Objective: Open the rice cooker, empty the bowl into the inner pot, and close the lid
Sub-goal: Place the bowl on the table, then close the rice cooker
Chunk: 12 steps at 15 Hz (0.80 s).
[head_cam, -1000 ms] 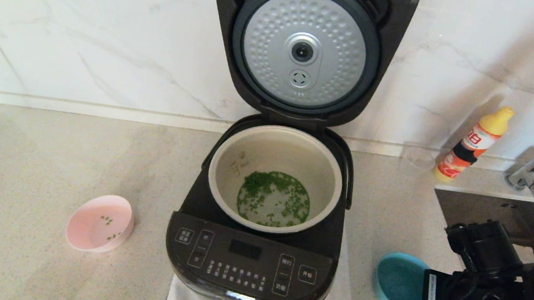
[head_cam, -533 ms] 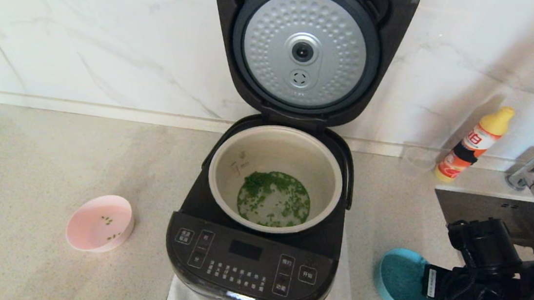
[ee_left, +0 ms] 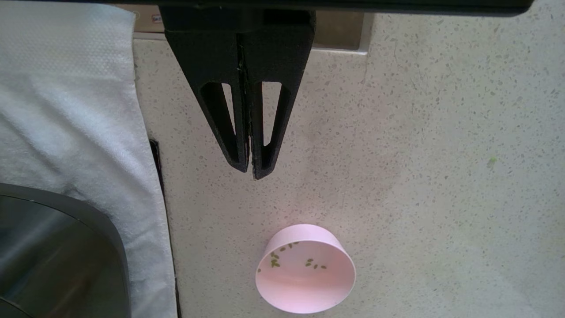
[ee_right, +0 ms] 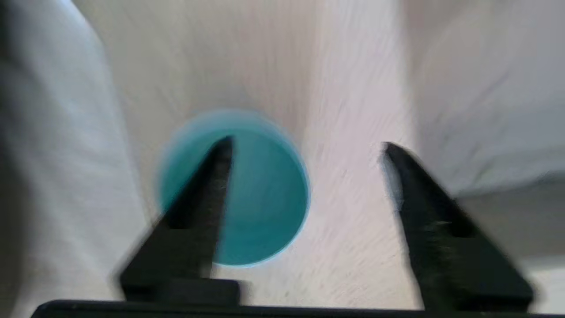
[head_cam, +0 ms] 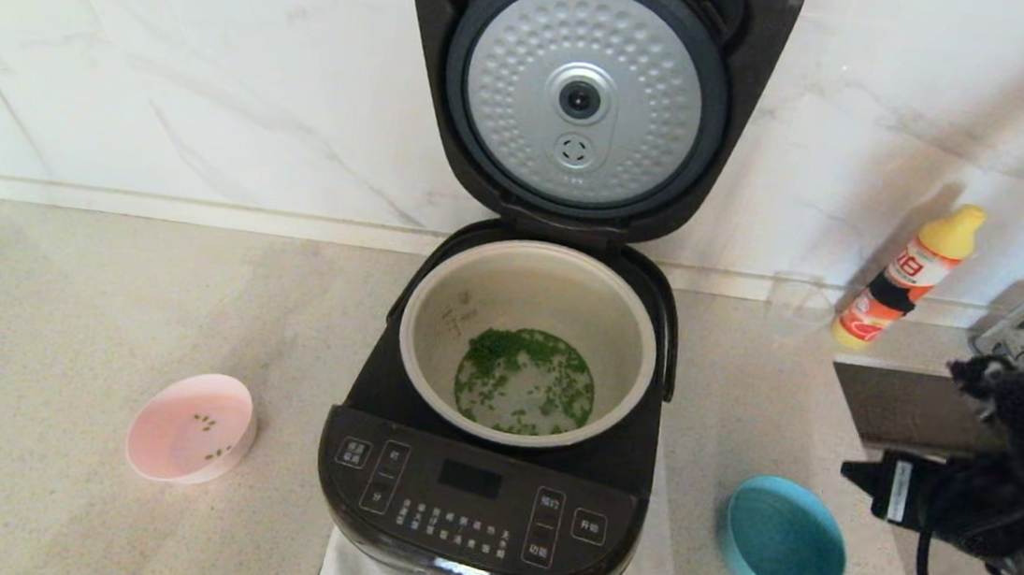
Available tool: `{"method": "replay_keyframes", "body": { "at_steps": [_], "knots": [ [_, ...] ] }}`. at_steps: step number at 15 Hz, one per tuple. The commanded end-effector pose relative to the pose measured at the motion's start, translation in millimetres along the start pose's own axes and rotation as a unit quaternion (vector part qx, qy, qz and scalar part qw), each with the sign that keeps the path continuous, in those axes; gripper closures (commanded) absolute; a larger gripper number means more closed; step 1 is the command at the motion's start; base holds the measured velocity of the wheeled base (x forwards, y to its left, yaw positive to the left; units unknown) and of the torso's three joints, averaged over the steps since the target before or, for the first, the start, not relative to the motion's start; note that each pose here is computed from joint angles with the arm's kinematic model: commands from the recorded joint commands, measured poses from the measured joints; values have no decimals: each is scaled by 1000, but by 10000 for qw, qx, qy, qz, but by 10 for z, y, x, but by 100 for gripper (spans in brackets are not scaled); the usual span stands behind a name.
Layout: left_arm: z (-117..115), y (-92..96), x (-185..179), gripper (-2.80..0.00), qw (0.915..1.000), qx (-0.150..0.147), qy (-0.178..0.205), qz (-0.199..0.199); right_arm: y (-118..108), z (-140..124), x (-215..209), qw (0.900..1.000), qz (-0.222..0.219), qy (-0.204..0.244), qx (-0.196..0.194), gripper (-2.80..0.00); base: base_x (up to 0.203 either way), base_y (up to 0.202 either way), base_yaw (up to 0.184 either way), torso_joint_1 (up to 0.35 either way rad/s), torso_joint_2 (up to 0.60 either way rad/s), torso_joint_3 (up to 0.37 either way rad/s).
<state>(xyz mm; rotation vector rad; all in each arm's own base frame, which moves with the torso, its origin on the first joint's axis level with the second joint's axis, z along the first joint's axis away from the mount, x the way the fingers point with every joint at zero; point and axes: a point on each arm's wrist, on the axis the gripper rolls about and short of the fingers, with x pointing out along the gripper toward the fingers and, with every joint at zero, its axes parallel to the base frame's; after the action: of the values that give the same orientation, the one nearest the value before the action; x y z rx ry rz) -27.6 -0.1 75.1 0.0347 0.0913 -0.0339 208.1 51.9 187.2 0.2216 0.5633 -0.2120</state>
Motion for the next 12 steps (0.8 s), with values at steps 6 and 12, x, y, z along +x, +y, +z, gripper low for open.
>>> {"method": "replay_keyframes", "body": {
  "at_steps": [6, 12],
  "knots": [
    [0, 0, 0, 0, 10000, 1, 6, 0, -357, 509, -1486, 9704, -822, -2250, -312, 0, 0, 0, 0, 0, 0, 0],
    [0, 0, 0, 0, 10000, 1, 1, 1, -1024, -93, -2045, 9268, -2235, -3006, 256, 0, 0, 0, 0, 0, 0, 0]
  ]
}}
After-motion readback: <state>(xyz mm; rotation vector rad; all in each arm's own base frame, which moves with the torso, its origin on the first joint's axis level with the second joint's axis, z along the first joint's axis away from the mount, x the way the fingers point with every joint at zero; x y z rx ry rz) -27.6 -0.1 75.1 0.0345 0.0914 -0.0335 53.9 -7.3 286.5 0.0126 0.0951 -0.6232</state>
